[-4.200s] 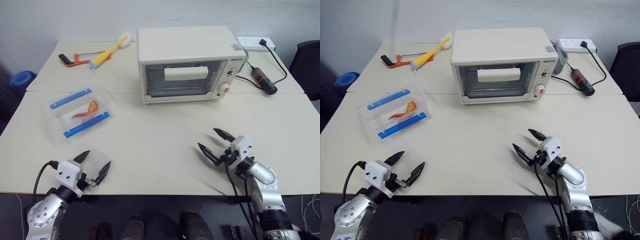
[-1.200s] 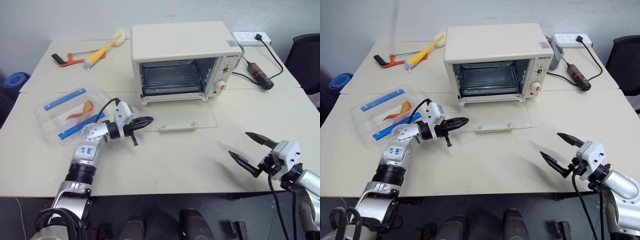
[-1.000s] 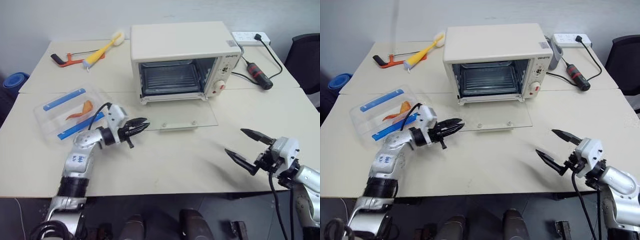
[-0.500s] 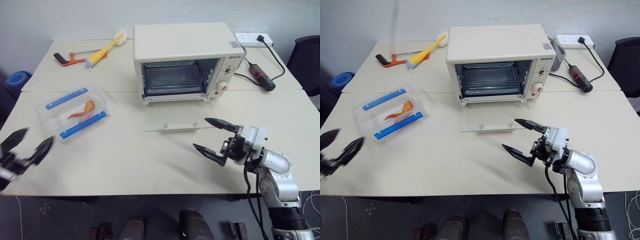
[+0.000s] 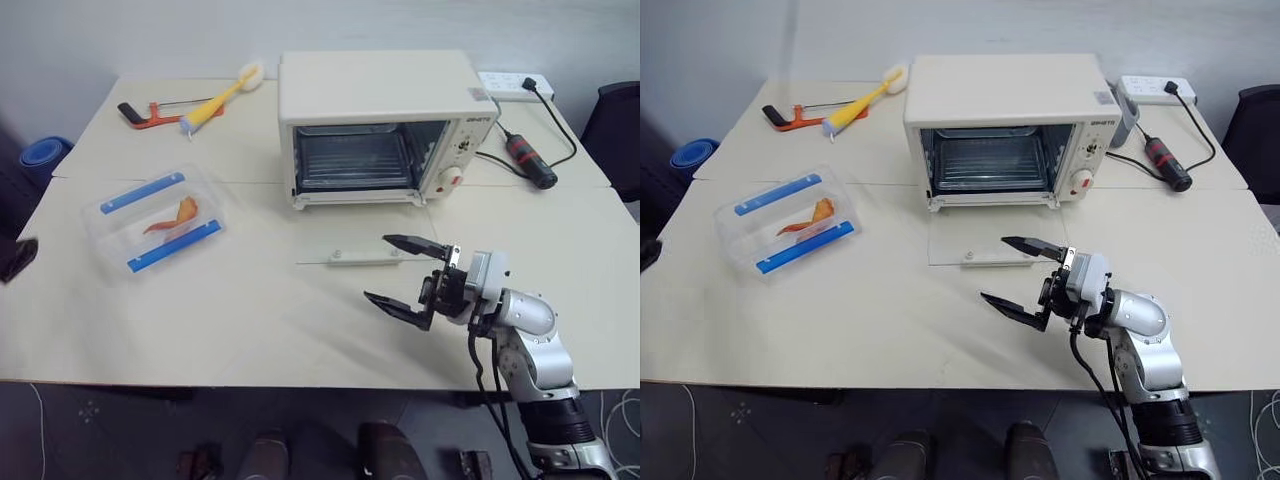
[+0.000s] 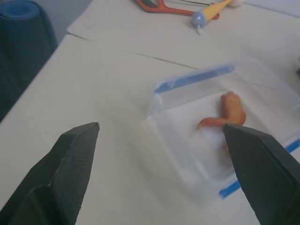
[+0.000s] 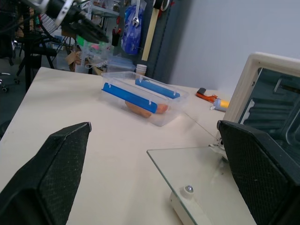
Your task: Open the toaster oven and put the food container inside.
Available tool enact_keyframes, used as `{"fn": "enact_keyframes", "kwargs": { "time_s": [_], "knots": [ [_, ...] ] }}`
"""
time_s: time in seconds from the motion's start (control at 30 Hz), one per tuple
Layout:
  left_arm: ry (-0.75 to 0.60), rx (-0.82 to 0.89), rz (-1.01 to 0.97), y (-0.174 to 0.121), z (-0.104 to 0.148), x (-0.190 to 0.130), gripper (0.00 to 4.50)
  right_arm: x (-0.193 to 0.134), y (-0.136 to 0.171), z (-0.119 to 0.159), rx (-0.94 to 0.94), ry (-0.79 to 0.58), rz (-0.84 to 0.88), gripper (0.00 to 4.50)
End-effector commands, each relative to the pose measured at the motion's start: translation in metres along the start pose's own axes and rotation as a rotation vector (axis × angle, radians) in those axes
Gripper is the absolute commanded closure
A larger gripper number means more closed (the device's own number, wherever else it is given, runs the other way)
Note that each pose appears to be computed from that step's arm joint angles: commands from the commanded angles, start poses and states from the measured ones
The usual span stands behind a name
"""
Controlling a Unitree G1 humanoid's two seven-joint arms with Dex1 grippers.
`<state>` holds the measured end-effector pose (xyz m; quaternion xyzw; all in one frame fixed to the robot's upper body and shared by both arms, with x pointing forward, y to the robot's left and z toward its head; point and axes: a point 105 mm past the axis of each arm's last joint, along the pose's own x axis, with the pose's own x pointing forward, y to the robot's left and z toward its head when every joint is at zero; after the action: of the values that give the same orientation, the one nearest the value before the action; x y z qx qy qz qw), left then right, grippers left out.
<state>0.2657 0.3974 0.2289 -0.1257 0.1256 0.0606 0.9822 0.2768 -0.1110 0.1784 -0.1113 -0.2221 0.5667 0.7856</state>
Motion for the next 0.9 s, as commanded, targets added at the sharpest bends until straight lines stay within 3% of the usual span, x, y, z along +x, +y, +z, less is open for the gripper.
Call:
{"fn": "enact_keyframes", "kwargs": {
  "time_s": [0.03, 0.13, 0.4, 0.53, 0.77, 0.9],
  "knots": [
    [0.159, -0.043, 0.046, 0.002, -0.013, 0.019, 0.05, 0.0, 0.001, 0.0, -0.006, -0.022, 0.024, 0.0],
    [0.261, 0.025, 0.109, 0.006, -0.021, 0.036, 0.05, 0.0, 0.003, -0.003, 0.0, -0.026, 0.037, 0.0],
    [0.339, 0.057, 0.116, 0.007, -0.03, 0.065, 0.05, -0.005, 0.006, -0.006, -0.002, -0.027, 0.006, 0.0],
    [0.347, 0.074, 0.131, 0.015, -0.03, 0.066, 0.89, -0.008, 0.006, -0.003, -0.01, -0.022, -0.012, 0.0],
    [0.287, 0.104, 0.177, 0.026, -0.022, 0.067, 3.0, -0.008, 0.005, 0.008, -0.024, -0.017, -0.025, 0.0],
    [0.192, 0.052, 0.129, 0.014, 0.0, 0.066, 4.24, -0.006, 0.002, 0.013, -0.029, -0.001, -0.04, 0.0]
  ]
}}
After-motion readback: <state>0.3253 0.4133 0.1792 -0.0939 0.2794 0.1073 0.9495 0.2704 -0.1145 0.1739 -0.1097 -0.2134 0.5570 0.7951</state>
